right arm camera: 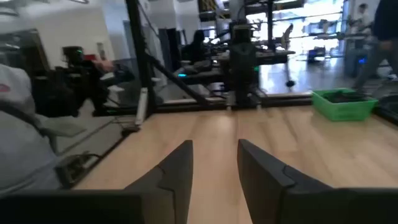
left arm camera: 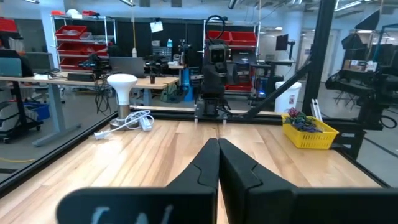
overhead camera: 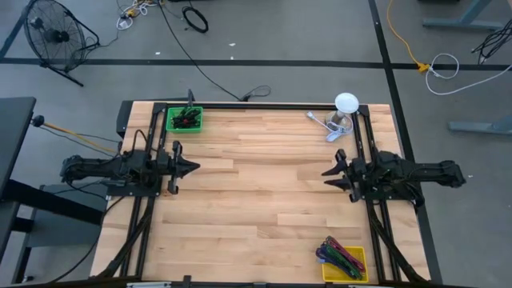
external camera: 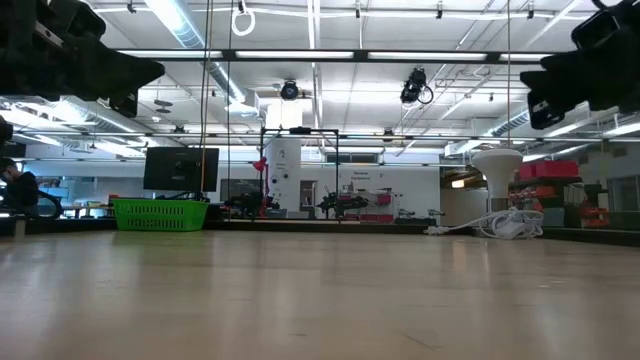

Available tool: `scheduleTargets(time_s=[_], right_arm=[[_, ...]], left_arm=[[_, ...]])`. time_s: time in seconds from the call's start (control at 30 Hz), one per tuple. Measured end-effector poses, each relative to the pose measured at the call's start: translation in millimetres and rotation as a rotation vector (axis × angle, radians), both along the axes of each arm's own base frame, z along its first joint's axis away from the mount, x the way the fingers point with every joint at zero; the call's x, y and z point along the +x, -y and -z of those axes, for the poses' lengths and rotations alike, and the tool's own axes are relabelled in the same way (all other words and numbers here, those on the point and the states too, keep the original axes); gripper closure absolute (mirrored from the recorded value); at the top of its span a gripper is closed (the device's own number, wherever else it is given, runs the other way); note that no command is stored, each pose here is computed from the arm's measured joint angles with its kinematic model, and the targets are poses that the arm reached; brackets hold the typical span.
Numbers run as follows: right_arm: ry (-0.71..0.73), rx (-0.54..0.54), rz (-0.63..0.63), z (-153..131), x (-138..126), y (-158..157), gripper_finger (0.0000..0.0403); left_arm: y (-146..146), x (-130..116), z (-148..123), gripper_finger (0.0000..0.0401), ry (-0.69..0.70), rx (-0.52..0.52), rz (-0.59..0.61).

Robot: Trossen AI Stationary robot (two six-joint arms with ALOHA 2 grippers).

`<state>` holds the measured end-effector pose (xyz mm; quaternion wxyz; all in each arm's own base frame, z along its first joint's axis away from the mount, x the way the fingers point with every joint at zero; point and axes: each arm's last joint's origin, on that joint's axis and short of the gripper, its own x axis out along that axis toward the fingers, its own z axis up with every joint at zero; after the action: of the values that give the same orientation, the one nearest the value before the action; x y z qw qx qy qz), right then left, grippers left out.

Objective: Pick & Place USB Port
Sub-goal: Return to Home Position

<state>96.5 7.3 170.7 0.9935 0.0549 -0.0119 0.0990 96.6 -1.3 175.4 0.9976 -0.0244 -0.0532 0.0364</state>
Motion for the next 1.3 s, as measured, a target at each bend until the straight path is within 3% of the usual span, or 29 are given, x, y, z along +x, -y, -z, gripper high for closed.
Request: scheduleTargets(time_s=[0.27,0.57,1.13,1.3], right_arm=[[0.021,-0.174,0.039,0.7,1.3,0.9,0.0276],[0.007,-0.088,0.036,0.5,1.2,0.9,0.0276],[0.008,-0.093,0.036,0.4,1.2,0.9,0.0276],[0.008,-0.093,0.036,0.4,1.2,0.9,0.0276]], left_arm=[[2.5,-0.1,0.0,0.0394,0.000,0.000,0.026],[3.0,-0.1,0.0,0.0394,0.000,0.000,0.031],[3.0,0.3,4.5,0.0394,-0.045,-0.034,0.037],[6.5,0.3,6.7,0.0394,-0.070,-0.017,0.153]])
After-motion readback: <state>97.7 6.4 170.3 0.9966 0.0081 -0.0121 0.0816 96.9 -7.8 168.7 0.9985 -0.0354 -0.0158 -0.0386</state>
